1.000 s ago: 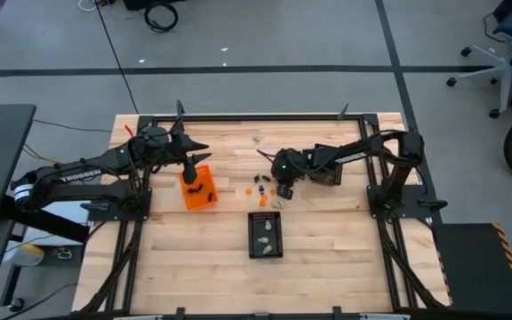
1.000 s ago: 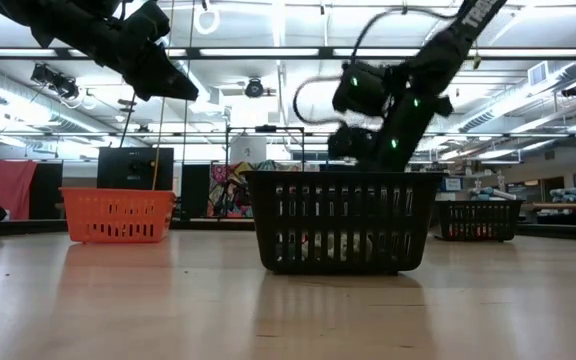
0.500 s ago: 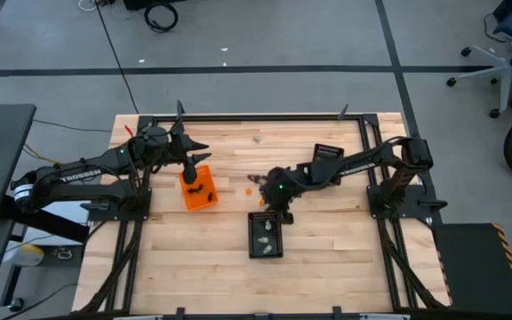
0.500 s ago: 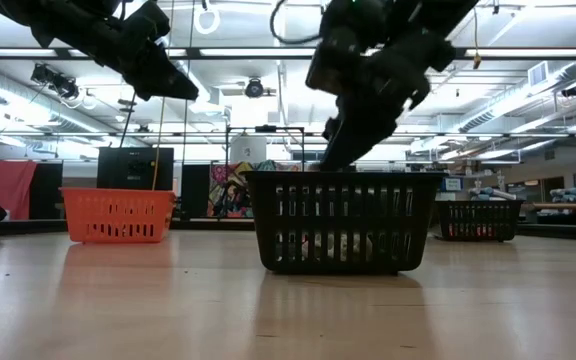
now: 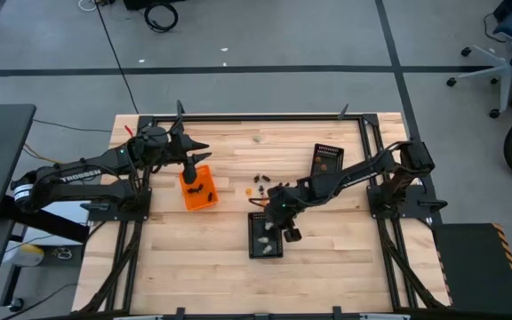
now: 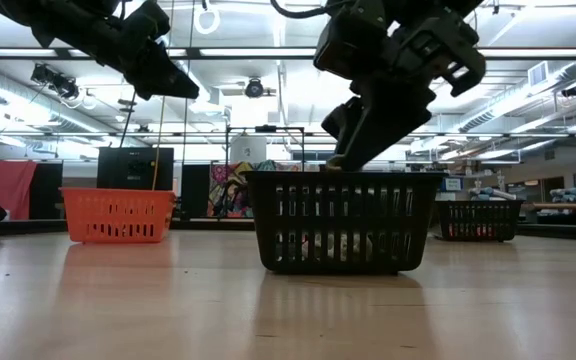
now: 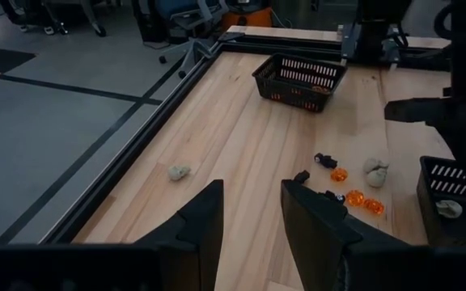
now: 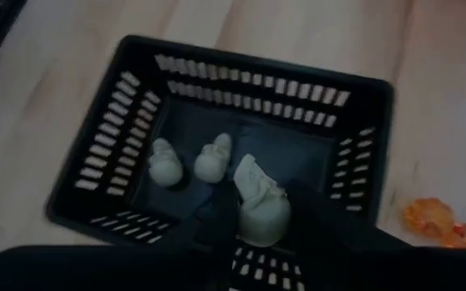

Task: Sort Halloween decoration
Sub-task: Put the white skull toy into the bottom black bin, then put the black skeleton toy into the orange bin

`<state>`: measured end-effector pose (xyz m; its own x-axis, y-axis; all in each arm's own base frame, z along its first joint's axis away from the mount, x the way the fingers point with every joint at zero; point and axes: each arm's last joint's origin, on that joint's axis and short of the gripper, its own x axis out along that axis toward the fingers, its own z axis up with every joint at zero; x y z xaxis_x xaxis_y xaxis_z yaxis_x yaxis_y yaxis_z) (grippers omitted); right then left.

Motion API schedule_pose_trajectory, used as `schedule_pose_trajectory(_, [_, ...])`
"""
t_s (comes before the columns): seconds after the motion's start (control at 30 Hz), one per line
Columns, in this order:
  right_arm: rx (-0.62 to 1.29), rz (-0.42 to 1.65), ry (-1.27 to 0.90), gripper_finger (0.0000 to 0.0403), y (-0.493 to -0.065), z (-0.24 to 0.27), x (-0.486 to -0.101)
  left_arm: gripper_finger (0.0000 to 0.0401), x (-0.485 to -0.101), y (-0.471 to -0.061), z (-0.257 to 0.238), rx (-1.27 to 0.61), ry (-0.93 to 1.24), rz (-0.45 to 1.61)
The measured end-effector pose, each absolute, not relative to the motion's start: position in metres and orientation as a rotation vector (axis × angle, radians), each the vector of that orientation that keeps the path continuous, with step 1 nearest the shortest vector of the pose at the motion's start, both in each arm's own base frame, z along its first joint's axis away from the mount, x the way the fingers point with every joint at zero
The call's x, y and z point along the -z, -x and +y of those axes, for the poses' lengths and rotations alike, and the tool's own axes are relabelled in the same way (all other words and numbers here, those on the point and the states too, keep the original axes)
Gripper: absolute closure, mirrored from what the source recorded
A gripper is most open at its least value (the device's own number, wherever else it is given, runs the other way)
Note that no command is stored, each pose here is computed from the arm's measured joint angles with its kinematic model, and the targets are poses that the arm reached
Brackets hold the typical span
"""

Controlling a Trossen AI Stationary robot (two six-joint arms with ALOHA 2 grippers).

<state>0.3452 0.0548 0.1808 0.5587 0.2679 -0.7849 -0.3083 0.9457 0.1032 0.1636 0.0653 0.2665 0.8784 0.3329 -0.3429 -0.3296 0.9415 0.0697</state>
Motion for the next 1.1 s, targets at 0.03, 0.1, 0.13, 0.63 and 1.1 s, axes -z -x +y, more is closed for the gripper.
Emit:
schedule_pose_trajectory(0.03, [-0.326,0.920,0.039,0.0287,-0.345,0.055,-0.181,0.0269,-0.267,-0.164,0.065,-0.345,-0.009,0.358])
schedule_pose_trajectory(0.1, [-0.323,0.924,0.023,0.0275,-0.345,0.054,-0.181,0.0269,-0.267,-0.164,0.065,-0.345,-0.010,0.358])
schedule_pose_trajectory(0.13, [-0.326,0.921,0.020,0.0268,-0.345,0.054,-0.181,0.0269,-0.267,-0.164,0.065,-0.345,-0.010,0.358])
schedule_pose_trajectory(0.63, [-0.077,0.924,0.106,0.0219,-0.344,0.027,-0.206,0.0269,-0.267,-0.164,0.065,-0.346,-0.009,0.358])
schedule_pose_trajectory(1.1, [0.100,1.023,0.136,0.0222,-0.322,-0.027,-0.166,0.0269,-0.267,-0.164,0.065,-0.346,-0.010,0.352])
